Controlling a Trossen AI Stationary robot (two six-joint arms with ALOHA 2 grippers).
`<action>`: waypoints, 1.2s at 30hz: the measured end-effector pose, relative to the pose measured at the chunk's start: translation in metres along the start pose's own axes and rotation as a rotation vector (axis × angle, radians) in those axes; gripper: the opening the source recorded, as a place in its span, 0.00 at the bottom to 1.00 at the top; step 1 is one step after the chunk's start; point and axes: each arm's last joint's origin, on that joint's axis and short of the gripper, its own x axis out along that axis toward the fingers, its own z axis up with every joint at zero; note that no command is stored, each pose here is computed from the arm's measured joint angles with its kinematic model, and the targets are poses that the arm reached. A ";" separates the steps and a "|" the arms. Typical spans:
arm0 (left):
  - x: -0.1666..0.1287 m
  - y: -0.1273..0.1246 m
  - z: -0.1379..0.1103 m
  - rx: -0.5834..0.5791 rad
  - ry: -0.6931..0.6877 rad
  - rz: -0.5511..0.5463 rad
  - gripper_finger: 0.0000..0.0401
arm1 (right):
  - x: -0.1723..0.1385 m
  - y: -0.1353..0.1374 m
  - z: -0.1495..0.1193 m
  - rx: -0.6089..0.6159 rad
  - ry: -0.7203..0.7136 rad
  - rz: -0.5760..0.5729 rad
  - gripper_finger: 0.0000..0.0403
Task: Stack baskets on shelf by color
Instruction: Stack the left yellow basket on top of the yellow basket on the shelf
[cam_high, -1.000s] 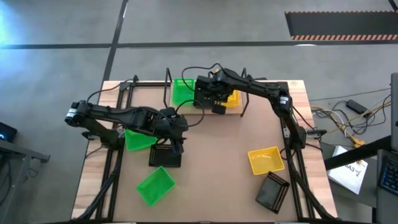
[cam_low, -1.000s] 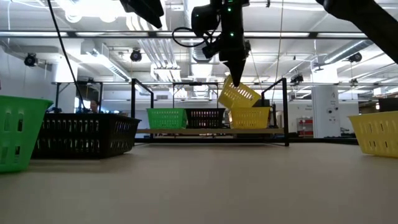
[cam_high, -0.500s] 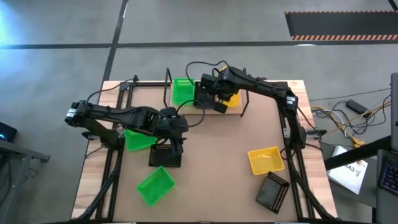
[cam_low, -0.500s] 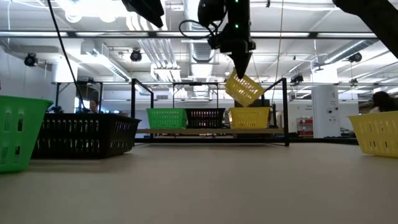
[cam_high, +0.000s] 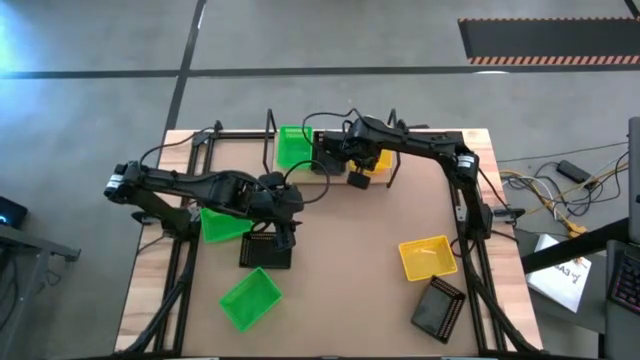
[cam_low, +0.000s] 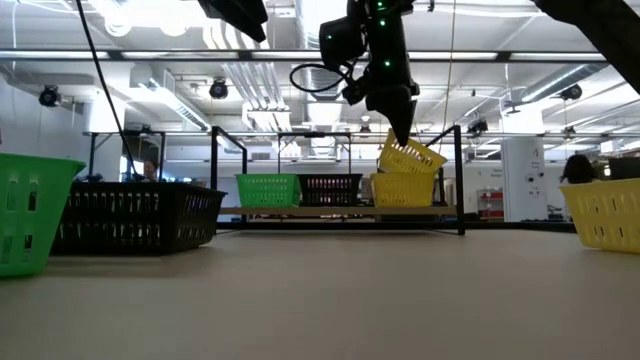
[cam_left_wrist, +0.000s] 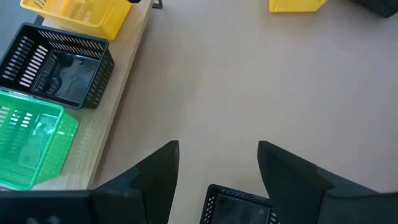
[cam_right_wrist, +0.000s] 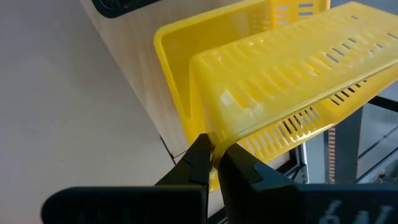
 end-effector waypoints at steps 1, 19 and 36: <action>0.000 0.000 0.000 0.000 0.000 0.000 0.50 | 0.001 0.000 0.000 -0.002 0.004 0.000 0.03; 0.000 0.000 0.000 0.000 0.000 0.000 0.50 | 0.018 0.004 0.002 -0.099 0.014 -0.028 0.30; 0.000 0.000 0.000 0.004 -0.003 -0.001 0.51 | -0.021 -0.025 0.001 -0.070 -0.091 0.168 0.37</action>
